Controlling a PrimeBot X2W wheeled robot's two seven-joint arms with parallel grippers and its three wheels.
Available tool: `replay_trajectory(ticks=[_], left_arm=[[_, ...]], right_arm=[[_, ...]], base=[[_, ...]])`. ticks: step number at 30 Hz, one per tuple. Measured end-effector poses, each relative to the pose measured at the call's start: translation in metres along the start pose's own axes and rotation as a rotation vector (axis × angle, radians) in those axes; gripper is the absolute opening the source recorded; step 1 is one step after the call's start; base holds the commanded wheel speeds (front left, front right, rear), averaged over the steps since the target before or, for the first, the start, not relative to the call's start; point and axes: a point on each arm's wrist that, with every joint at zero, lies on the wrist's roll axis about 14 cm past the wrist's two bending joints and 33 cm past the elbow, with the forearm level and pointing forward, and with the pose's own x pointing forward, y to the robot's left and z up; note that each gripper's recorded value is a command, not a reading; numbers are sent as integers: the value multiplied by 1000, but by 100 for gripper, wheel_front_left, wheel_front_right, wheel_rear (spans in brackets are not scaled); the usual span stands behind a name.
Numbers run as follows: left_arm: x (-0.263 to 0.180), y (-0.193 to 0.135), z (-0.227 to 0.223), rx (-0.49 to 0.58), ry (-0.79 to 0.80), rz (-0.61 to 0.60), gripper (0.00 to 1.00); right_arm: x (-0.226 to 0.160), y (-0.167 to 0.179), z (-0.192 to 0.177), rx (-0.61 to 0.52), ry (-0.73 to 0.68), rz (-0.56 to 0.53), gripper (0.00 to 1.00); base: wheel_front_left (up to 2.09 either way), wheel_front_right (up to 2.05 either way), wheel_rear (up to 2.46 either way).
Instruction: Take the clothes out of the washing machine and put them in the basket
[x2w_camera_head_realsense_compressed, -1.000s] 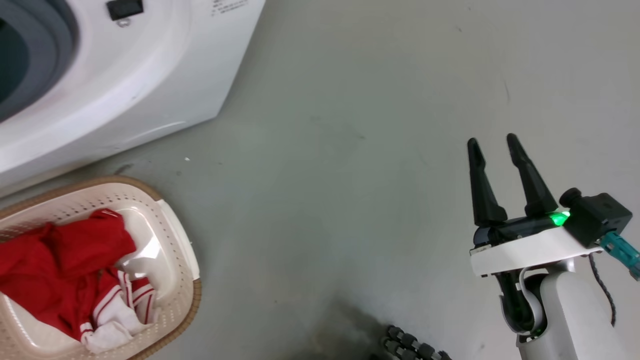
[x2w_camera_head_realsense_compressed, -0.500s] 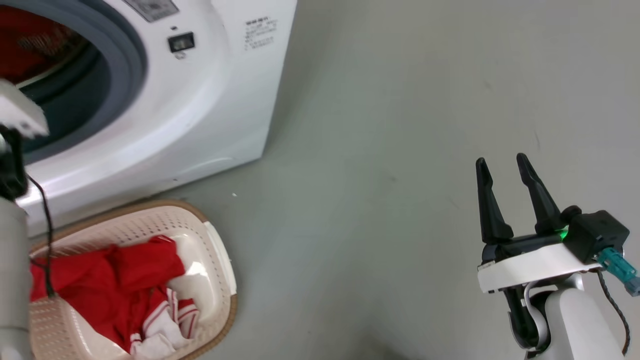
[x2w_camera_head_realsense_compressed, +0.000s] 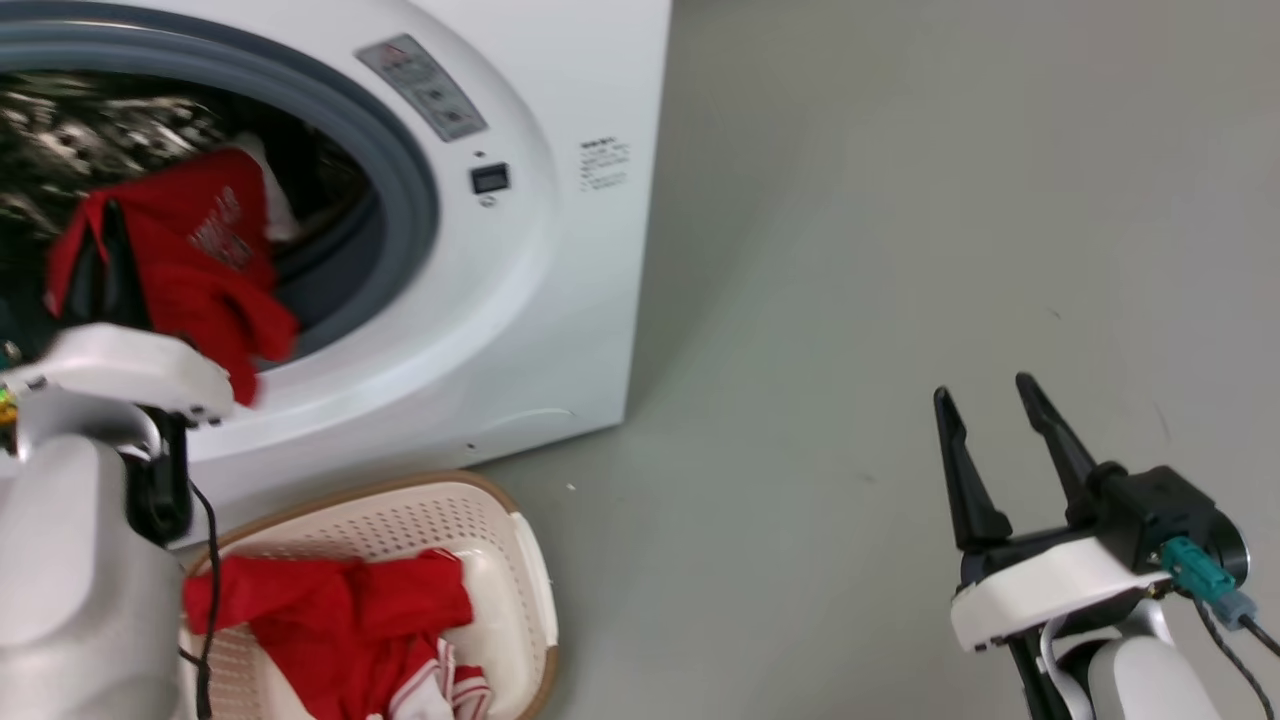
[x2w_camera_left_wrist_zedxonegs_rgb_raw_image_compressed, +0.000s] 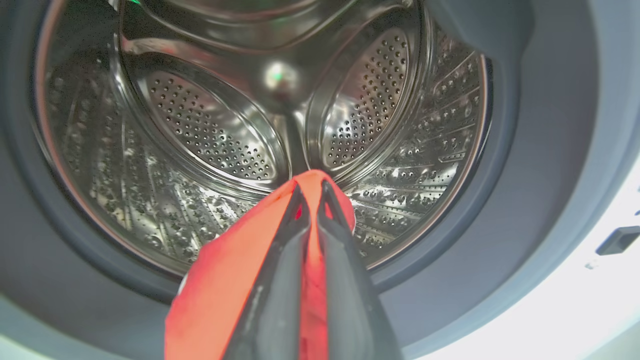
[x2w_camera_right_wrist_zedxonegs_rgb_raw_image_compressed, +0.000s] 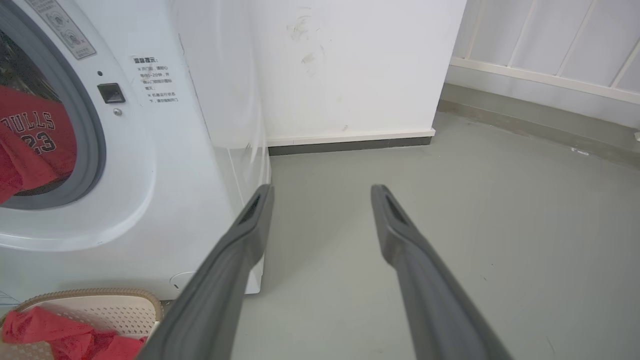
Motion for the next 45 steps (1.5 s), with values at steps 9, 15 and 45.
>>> replay_trajectory(ticks=[9, 15, 45], left_arm=[[-62, 9, 50, 18, -121, 19, 0], [-111, 13, 60, 10, -150, 57, 0], [-181, -1, -180, -157, 547, 147, 0]], right_arm=[[-9, 31, 17, -3, -24, 96, 100], [-15, 49, 27, -7, -41, 151, 100], [30, 76, 4, -53, 30, 221, 100]], base=[[0, 0, 0], [0, 0, 0], [0, 0, 0]])
